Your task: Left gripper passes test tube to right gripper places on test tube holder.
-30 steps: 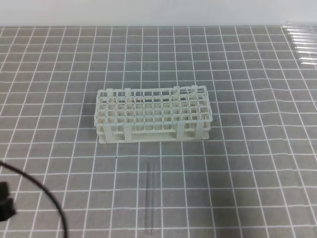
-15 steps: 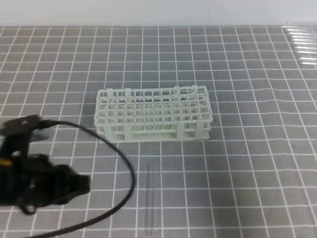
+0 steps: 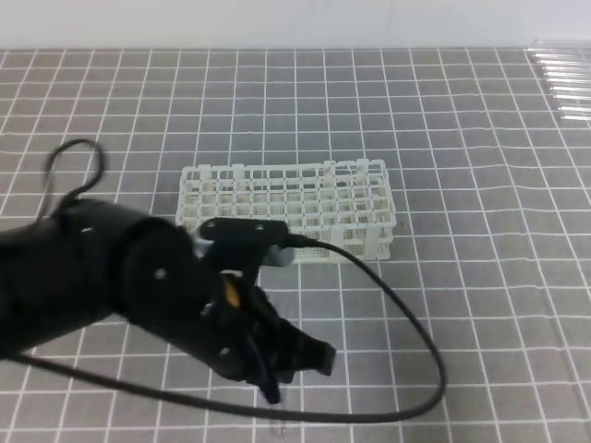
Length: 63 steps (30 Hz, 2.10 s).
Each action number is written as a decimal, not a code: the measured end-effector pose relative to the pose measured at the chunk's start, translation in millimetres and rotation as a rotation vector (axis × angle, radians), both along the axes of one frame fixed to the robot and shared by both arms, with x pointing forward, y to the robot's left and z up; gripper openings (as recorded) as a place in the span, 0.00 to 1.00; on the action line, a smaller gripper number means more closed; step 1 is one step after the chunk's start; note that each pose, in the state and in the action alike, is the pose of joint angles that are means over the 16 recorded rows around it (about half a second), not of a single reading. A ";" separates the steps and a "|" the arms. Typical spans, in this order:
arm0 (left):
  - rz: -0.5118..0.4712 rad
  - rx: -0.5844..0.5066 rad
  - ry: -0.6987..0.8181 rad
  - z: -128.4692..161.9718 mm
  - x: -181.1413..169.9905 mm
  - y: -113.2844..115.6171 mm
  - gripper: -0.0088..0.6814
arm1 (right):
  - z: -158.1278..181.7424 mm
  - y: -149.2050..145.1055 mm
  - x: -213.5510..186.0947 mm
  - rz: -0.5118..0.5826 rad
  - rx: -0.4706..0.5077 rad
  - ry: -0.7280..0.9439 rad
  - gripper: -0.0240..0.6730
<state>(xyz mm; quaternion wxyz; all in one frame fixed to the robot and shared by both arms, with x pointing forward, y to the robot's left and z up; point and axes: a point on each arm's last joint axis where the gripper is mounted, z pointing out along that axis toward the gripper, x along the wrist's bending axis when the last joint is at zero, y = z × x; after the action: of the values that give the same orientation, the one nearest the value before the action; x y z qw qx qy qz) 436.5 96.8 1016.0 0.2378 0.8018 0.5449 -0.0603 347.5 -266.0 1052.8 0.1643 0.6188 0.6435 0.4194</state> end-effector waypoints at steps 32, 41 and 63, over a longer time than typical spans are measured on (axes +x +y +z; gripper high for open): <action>-0.039 0.251 0.032 -31.4 13.7 -42.4 0.08 | 1.0 1.3 0.3 0.003 0.013 -0.009 0.03; -0.039 0.291 -0.011 -30.2 11.0 -47.4 0.08 | 1.8 1.2 1.0 -0.002 0.019 -0.018 0.03; -0.052 0.375 0.005 -65.1 20.2 -54.2 0.07 | 1.8 1.7 0.7 0.000 0.026 -0.014 0.03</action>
<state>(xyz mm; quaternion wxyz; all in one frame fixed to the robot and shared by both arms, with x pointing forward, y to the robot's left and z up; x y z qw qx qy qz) 456.7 42.6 950.9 0.0814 0.8458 0.5261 0.0340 348.3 -264.3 1054.6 0.1610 0.6180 0.6369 0.4320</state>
